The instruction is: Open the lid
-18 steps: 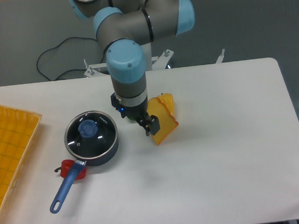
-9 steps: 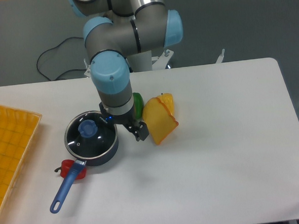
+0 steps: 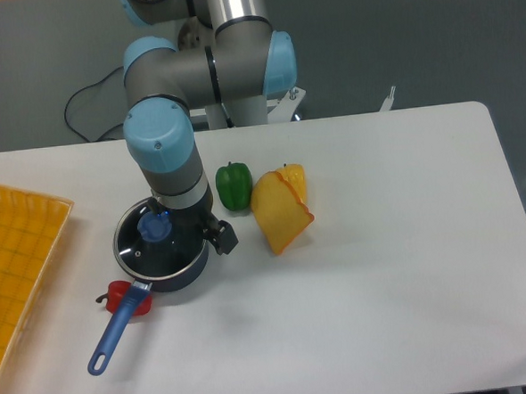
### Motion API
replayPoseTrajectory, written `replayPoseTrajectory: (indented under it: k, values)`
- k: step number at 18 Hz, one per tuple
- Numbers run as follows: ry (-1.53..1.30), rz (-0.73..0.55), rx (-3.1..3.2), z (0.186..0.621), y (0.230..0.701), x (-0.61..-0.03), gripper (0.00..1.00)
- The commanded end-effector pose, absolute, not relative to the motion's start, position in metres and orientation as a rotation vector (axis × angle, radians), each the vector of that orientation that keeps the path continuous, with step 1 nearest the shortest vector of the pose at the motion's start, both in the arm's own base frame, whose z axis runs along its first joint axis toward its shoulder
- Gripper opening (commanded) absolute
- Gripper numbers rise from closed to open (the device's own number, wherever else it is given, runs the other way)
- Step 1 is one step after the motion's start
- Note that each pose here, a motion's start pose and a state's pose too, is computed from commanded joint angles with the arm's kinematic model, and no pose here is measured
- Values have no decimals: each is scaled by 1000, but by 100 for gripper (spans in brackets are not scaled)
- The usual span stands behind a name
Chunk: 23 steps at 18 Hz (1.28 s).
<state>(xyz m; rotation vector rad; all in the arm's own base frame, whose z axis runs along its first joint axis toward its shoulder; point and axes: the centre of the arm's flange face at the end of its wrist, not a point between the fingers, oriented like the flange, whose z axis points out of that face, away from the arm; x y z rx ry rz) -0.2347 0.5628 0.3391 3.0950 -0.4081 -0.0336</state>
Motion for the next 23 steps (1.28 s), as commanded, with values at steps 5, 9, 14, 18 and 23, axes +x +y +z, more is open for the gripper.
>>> replayPoseTrajectory:
  k: [5,9,14,18,23]
  values:
    - [-473,-12,3072,328,574,-211,100]
    - [-501,27,3031,304,571,-195,100]
    - [-535,23,3013,300,573,-177,100]
    - [-546,22,3009,302,573,-170,100]
    - [-557,23,3005,302,576,-160,100]
